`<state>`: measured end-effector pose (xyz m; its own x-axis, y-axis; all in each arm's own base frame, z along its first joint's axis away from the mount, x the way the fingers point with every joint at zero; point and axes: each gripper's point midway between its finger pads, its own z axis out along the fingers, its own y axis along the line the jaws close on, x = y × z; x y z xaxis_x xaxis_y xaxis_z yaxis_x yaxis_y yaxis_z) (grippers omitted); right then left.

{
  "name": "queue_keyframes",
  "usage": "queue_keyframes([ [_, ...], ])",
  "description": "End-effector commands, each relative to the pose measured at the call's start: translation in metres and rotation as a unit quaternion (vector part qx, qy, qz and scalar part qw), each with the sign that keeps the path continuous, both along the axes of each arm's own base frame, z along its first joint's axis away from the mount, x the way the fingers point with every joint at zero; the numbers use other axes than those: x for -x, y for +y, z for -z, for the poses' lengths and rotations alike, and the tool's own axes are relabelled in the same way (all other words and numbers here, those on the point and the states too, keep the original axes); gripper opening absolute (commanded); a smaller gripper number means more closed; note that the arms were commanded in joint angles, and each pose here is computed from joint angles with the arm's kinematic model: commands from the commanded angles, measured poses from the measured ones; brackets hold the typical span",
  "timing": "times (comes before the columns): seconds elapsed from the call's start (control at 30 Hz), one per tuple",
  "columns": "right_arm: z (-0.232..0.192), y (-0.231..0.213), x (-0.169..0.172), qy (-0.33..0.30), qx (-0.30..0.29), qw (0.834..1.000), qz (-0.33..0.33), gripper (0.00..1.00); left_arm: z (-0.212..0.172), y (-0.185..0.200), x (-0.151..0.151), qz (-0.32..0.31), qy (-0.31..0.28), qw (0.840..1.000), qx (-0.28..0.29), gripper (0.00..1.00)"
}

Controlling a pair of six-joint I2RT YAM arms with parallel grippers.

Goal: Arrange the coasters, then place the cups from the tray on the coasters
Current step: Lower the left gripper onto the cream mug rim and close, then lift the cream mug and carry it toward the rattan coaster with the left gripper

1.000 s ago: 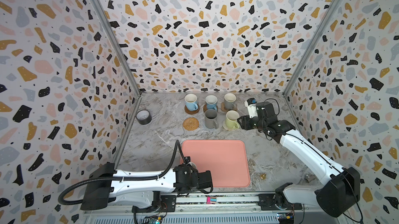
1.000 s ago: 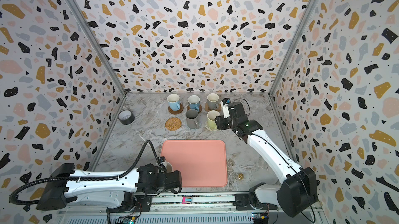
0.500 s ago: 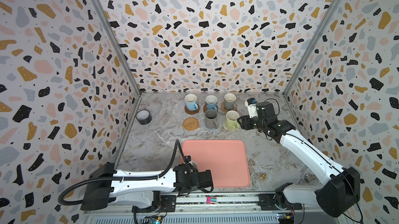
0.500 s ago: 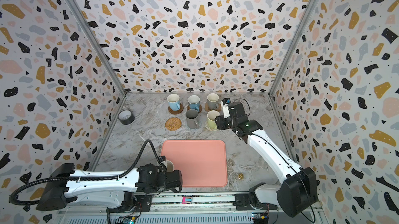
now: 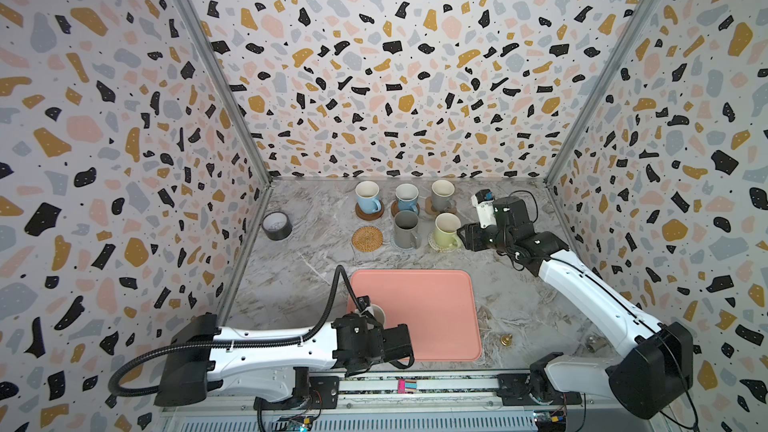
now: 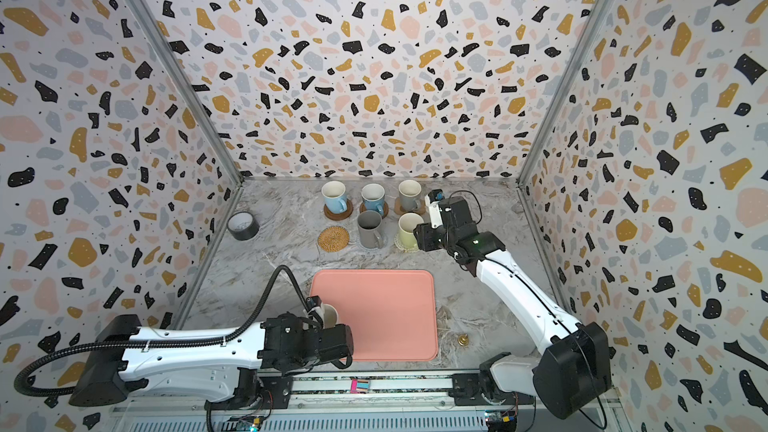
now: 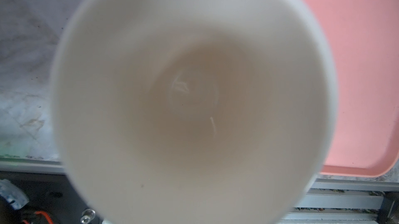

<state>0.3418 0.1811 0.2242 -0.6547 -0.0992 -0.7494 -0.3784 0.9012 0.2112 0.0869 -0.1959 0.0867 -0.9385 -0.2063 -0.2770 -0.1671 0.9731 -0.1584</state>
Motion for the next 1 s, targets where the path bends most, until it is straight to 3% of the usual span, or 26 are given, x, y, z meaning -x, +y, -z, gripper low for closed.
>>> queue_keyframes([
  [0.0, -0.011, -0.003, 0.004, -0.011, -0.009, 1.0, 0.004, 0.6, -0.021, -0.002, -0.019, -0.015, -0.043, 0.999, 0.015, 0.16],
  [0.27, -0.013, -0.004, 0.004, -0.012, -0.01, 1.0, 0.005, 0.6, -0.038, 0.002, -0.052, -0.016, -0.069, 0.997, 0.0, 0.16],
  [0.97, -0.018, -0.012, 0.011, -0.016, -0.005, 1.0, 0.016, 0.6, -0.063, -0.004, -0.178, -0.015, -0.114, 0.992, -0.048, 0.16],
])
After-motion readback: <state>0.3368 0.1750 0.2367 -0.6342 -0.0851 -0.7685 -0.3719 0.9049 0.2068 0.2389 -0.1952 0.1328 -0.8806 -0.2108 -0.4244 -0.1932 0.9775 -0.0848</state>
